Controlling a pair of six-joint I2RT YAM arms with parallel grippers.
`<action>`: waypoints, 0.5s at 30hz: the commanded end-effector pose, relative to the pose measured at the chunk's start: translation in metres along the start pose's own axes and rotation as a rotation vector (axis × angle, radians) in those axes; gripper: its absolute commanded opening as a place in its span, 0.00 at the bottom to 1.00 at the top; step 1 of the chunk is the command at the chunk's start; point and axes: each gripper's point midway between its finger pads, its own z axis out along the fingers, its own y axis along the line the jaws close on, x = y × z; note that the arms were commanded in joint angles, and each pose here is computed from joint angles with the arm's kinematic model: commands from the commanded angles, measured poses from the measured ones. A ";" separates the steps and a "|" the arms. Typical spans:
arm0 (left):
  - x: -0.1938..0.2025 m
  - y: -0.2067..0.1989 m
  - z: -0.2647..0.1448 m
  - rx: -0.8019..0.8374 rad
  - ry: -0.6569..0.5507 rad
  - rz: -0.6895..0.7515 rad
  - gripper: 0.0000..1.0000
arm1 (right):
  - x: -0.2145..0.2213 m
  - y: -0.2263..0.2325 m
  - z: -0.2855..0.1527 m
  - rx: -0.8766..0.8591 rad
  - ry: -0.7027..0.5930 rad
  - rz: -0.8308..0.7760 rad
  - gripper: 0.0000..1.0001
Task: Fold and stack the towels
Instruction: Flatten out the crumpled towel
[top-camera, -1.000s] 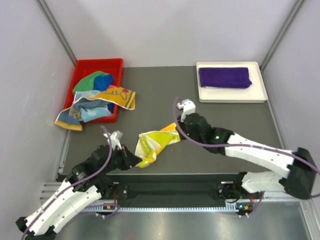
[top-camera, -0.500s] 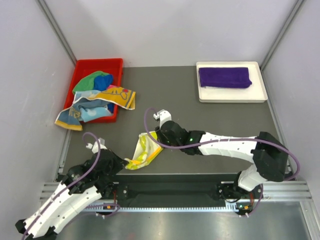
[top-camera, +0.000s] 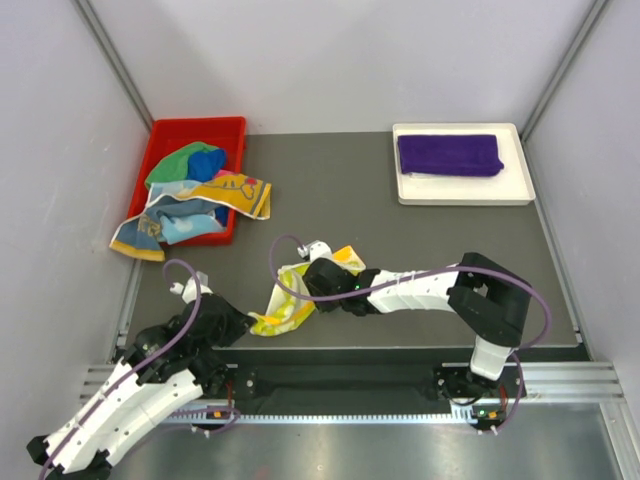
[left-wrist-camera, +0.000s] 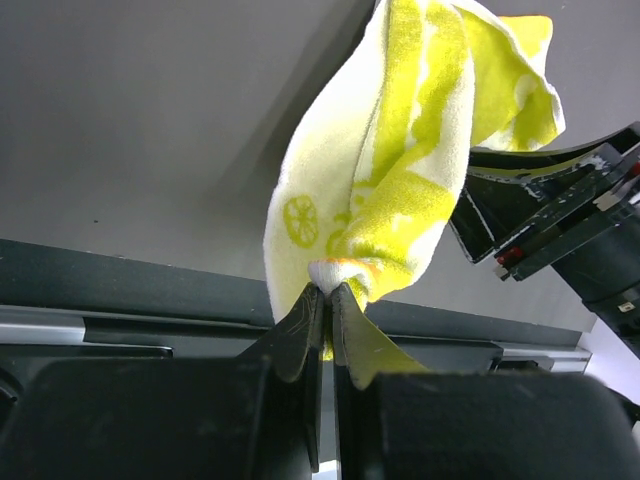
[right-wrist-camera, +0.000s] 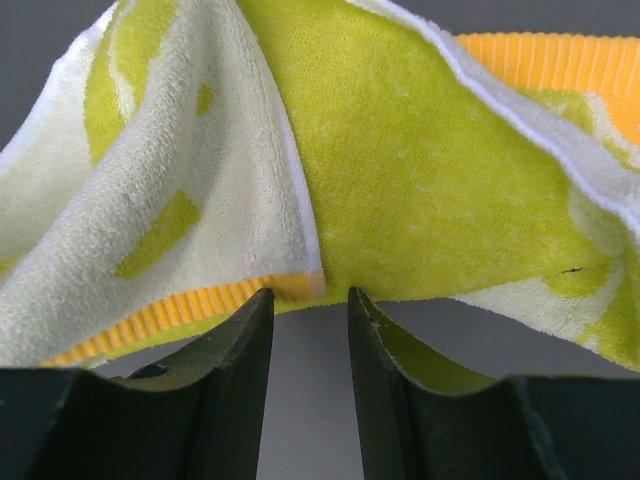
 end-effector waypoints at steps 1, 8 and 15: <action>-0.003 -0.010 -0.001 0.033 -0.007 0.001 0.00 | -0.033 0.022 -0.005 -0.041 -0.088 0.045 0.36; -0.002 -0.011 0.001 0.034 -0.004 0.007 0.00 | -0.037 0.027 -0.005 -0.070 -0.094 0.075 0.27; -0.001 -0.010 0.001 0.032 0.000 0.012 0.00 | -0.028 0.021 0.003 -0.050 -0.057 0.099 0.31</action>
